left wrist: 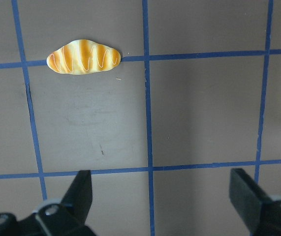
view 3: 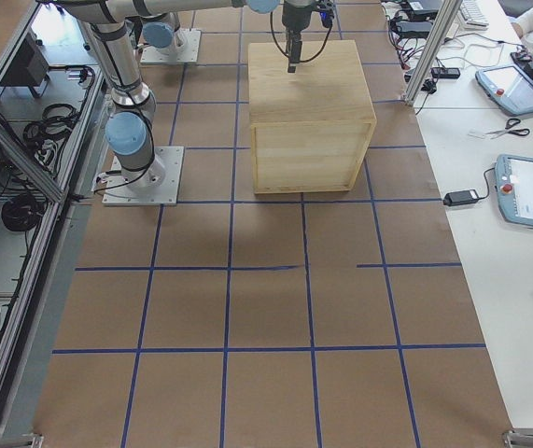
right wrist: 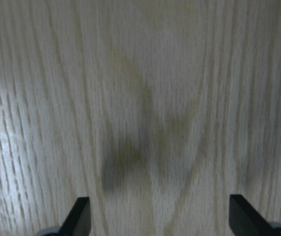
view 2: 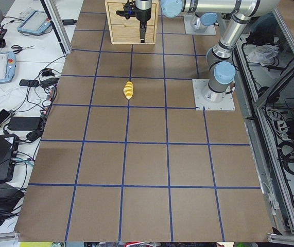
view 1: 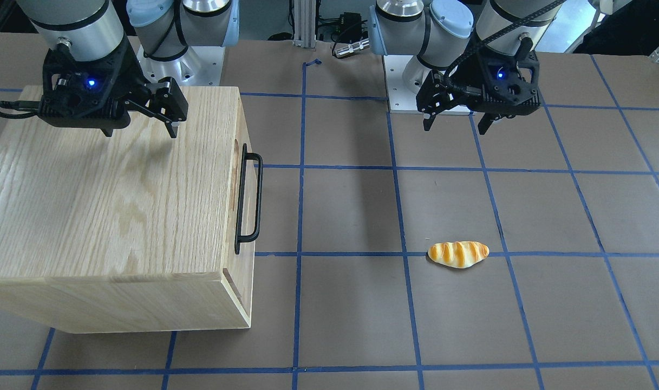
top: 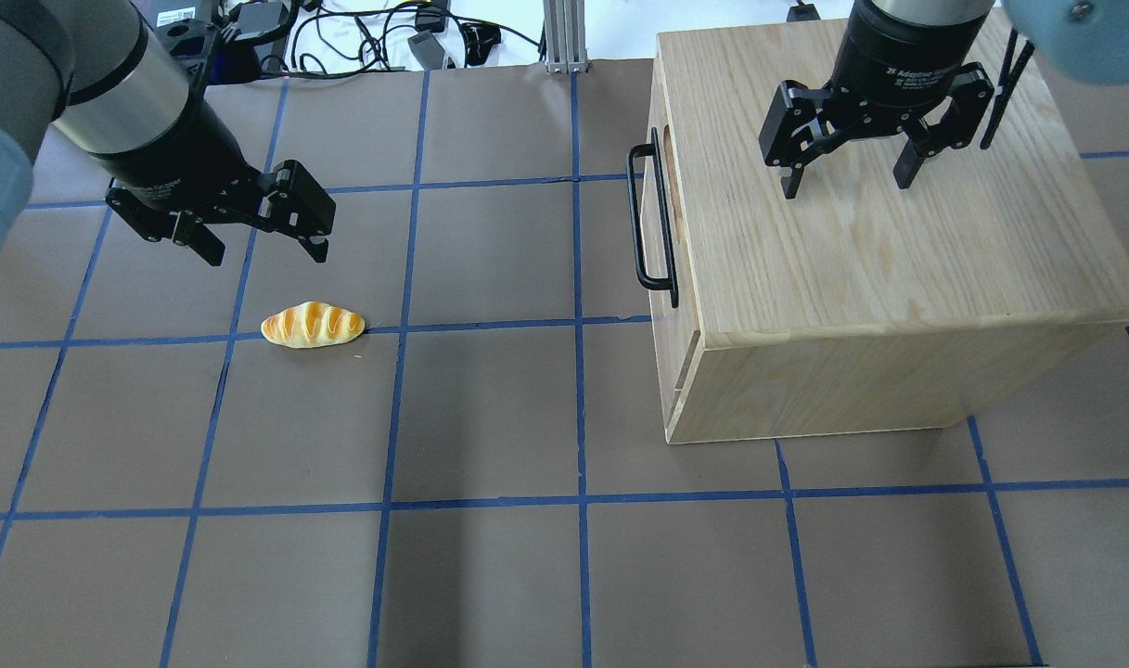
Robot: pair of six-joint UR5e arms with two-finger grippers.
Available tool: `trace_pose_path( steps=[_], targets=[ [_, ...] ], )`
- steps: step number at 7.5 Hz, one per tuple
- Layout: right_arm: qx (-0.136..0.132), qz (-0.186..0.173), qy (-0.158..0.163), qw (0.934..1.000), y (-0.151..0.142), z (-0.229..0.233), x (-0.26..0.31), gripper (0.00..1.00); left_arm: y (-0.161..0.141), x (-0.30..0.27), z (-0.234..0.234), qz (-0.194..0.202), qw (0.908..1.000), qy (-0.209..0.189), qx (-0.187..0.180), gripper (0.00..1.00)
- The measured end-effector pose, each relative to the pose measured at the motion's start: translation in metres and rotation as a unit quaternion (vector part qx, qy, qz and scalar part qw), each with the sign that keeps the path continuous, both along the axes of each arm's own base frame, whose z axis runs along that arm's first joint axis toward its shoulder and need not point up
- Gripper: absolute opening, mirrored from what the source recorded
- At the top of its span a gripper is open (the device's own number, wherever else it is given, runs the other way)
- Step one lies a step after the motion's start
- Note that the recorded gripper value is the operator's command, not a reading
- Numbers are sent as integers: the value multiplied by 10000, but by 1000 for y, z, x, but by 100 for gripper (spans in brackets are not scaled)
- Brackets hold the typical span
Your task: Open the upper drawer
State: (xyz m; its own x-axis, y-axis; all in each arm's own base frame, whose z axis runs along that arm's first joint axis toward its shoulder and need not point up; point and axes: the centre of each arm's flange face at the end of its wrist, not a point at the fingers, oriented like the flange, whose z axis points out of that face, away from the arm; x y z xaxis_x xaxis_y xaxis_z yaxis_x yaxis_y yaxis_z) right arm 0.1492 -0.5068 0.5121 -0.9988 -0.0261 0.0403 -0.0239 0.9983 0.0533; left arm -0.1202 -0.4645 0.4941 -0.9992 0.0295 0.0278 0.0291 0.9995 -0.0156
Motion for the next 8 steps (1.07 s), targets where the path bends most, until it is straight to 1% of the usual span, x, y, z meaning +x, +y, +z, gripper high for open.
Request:
trace_pose_path(
  steps=[6, 8],
  targets=[
    [-1, 0, 0, 10000, 0, 0, 0, 100, 1, 0, 3, 3, 10000, -1, -20, 100],
    [-2, 0, 0, 10000, 0, 0, 0, 100, -4, -1, -2, 2, 10000, -48, 33, 100]
  ],
)
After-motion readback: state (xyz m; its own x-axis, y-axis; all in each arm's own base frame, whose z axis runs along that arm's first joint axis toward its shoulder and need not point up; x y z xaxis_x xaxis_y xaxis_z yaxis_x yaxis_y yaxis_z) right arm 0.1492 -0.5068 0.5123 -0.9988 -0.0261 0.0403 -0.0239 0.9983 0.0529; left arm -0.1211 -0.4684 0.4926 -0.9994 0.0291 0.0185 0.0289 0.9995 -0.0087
